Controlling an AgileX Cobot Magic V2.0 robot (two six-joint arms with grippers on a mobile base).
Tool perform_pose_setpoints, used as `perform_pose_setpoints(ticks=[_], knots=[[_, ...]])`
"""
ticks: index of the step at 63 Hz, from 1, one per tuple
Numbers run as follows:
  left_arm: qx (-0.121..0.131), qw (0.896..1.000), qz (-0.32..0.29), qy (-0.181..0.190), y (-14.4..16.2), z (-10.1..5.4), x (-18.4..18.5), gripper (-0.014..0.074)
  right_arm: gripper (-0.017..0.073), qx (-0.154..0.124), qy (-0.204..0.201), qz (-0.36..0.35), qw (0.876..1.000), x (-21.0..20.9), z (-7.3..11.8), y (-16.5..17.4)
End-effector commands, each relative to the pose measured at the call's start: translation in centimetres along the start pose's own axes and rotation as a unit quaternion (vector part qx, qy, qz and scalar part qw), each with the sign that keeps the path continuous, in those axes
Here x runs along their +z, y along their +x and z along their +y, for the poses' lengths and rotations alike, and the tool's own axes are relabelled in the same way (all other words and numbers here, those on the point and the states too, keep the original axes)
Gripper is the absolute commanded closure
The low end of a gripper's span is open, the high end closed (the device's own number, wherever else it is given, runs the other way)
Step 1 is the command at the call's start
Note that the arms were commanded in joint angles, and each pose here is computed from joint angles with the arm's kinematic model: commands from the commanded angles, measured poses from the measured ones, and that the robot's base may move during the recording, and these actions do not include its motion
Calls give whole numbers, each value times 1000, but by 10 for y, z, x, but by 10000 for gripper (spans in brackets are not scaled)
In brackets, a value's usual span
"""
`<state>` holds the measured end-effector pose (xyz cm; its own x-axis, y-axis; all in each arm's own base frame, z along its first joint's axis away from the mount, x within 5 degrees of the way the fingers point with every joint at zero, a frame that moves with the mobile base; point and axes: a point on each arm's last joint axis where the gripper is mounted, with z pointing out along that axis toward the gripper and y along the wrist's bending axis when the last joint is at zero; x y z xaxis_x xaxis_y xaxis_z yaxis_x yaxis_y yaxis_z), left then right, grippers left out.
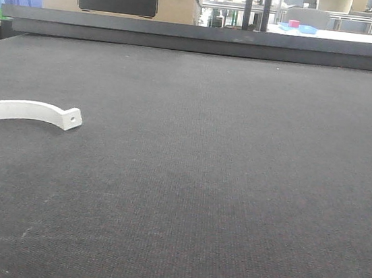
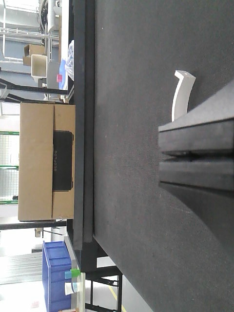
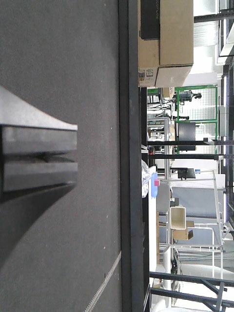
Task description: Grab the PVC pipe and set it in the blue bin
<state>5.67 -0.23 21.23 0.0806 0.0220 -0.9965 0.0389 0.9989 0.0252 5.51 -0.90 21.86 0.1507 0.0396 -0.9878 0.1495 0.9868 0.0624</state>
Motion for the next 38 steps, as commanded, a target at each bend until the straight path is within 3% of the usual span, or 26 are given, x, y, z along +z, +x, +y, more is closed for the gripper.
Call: perform_pose_setpoints(ticks=[1,38], knots=[[-3,1000,-12,1,-2,0,-1,704,727,-5,3,-15,1000,0,0,-2],[-3,1000,-12,1,-2,0,-1,704,727,-5,3,-15,1000,0,0,-2]])
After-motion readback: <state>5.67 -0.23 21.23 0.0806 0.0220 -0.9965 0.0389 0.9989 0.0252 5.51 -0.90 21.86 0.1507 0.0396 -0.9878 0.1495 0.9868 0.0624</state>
